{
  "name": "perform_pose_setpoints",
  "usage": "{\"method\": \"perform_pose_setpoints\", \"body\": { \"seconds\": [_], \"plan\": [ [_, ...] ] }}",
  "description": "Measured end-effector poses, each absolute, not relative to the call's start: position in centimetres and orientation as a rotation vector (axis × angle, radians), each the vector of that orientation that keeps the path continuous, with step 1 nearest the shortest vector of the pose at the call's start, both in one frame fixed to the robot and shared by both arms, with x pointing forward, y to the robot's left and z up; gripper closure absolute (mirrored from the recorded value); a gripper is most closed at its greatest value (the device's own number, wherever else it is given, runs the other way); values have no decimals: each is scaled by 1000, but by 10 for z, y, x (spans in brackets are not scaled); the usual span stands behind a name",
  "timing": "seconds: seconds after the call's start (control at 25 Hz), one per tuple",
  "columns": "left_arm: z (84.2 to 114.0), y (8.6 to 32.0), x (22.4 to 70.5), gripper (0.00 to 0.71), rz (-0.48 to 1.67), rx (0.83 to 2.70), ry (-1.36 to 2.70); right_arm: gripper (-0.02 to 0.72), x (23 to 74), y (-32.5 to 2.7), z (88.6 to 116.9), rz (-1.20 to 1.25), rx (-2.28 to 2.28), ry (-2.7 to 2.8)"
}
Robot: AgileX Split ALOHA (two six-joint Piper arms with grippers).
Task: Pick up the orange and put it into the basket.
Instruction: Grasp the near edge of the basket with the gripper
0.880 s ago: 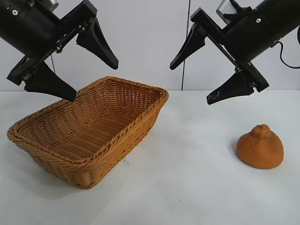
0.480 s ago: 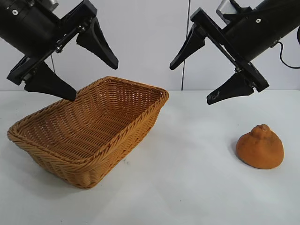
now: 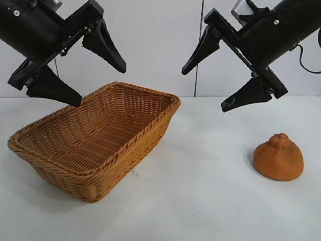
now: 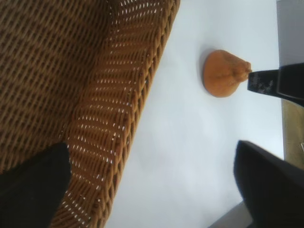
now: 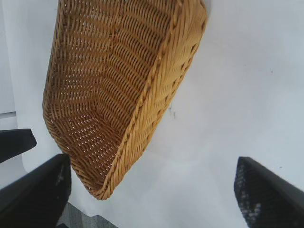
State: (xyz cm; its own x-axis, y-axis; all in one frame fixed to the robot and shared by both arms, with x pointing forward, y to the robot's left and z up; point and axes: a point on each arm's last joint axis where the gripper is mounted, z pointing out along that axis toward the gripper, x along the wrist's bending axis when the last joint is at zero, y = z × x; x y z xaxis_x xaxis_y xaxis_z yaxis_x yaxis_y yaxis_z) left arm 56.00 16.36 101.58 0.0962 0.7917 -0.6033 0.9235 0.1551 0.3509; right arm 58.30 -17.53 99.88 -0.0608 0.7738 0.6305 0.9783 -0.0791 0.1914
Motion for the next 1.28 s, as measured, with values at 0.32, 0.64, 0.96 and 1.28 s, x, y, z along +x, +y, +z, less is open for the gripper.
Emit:
{"method": "perform_pose_setpoints", "body": {
  "seconds": [0.32, 0.64, 0.96, 1.28],
  "plan": [
    [1035, 198, 556, 47, -215, 1598, 1784, 65, 583, -175, 999, -888, -1897, -1877],
    [1048, 205, 529, 47, -110, 1535, 2120, 64, 584, -176, 999, -894, -1903, -1877],
    [1024, 202, 519, 47, 31, 1196, 2455, 64, 584, -176, 999, -898, -1907, -1877],
    [979, 196, 526, 47, -67, 1056, 2601, 64, 584, -176, 999, -899, -1907, -1878]
  ]
}}
